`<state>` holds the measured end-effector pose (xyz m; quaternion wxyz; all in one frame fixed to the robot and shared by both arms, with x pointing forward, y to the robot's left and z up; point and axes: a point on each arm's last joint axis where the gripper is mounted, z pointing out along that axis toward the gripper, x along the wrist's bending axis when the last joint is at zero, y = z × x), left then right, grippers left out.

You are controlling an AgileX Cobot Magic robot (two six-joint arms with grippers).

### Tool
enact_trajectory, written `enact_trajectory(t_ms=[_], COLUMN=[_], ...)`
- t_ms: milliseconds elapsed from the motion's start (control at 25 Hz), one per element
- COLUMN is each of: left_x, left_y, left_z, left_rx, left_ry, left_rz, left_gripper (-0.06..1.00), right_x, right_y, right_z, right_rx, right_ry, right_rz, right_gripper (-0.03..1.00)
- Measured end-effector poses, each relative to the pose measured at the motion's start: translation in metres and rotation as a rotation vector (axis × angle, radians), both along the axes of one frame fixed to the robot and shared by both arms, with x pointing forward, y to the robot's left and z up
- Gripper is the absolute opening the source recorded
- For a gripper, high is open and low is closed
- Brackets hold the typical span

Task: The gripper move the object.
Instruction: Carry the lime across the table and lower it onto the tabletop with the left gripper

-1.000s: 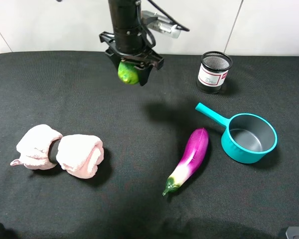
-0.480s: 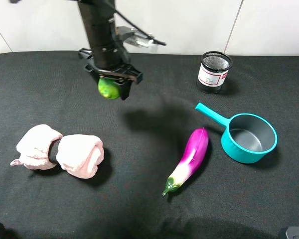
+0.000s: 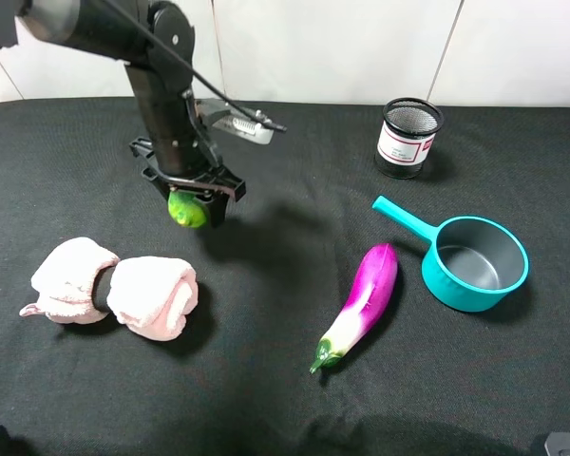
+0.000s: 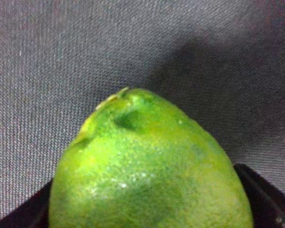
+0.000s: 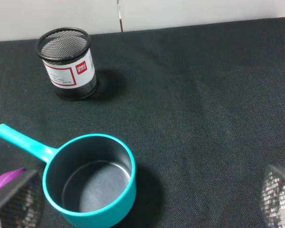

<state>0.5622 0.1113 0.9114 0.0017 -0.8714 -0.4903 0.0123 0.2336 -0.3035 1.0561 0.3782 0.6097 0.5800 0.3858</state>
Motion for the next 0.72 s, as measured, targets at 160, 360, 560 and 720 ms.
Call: enact_trajectory(t_ms=[160, 360, 560, 720], left_x=[-0.005, -0.013, -0.019, -0.023], left_y=[0.008, 0.015, 0.021, 0.023], left_z=[-0.013, -0.026, -0.035, -0.039], left_rx=[0.001, 0.003, 0.004, 0.004], left_ry=[0.001, 0.007, 0.005, -0.011], left_rz=[0.006, 0.005, 0.008, 0.000], left_gripper=[0.62, 0.62, 0.62, 0.62], right_x=[0.000, 0.000, 0.000, 0.000], right_y=[0.000, 0.000, 0.000, 0.000], right_z=[0.000, 0.000, 0.000, 0.000], right_rx=[0.000, 0.000, 0.000, 0.000], right_ry=[0.000, 0.000, 0.000, 0.000], right_rz=[0.000, 0.000, 0.000, 0.000], right_gripper=[0.69, 0.69, 0.69, 0.69])
